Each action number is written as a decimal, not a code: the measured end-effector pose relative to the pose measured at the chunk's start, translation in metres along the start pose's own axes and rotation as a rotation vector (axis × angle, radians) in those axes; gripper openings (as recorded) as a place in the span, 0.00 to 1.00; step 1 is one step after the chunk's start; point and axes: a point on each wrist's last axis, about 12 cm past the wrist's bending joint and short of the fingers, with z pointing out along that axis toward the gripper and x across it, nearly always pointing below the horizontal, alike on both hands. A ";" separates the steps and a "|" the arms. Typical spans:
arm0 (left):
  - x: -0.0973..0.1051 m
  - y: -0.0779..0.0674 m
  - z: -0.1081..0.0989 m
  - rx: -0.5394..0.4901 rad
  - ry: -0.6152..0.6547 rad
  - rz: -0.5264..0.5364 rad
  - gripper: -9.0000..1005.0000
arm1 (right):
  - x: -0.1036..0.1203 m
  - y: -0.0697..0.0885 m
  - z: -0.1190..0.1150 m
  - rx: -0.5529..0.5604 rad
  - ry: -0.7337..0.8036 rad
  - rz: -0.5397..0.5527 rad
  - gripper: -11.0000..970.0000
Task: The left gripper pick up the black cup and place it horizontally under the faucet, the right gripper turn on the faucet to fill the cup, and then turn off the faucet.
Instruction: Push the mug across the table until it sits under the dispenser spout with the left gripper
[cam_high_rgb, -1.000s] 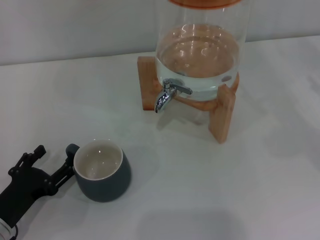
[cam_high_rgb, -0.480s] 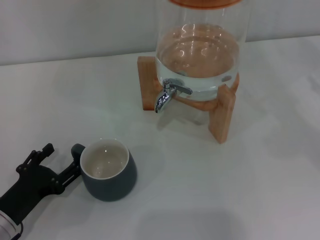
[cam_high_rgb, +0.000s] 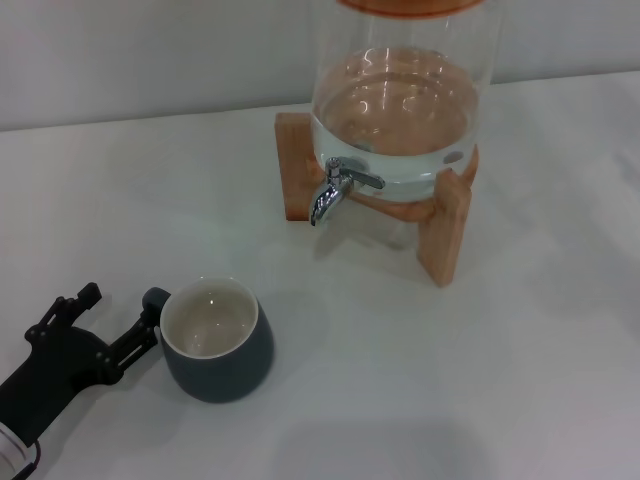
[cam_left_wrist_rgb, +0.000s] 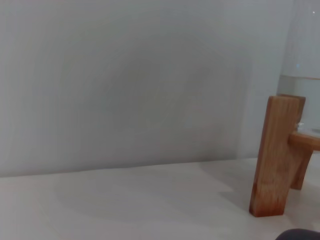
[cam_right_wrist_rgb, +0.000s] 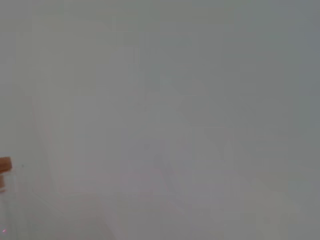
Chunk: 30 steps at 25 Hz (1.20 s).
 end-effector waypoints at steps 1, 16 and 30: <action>0.000 0.000 0.001 0.001 0.000 0.000 0.78 | 0.000 0.000 0.000 0.000 -0.003 0.000 0.83; -0.004 0.001 0.008 0.021 0.012 0.026 0.77 | 0.000 0.000 0.000 0.002 -0.007 -0.010 0.83; -0.011 0.008 0.010 0.030 0.011 0.089 0.75 | -0.001 -0.001 -0.001 0.012 -0.017 -0.005 0.83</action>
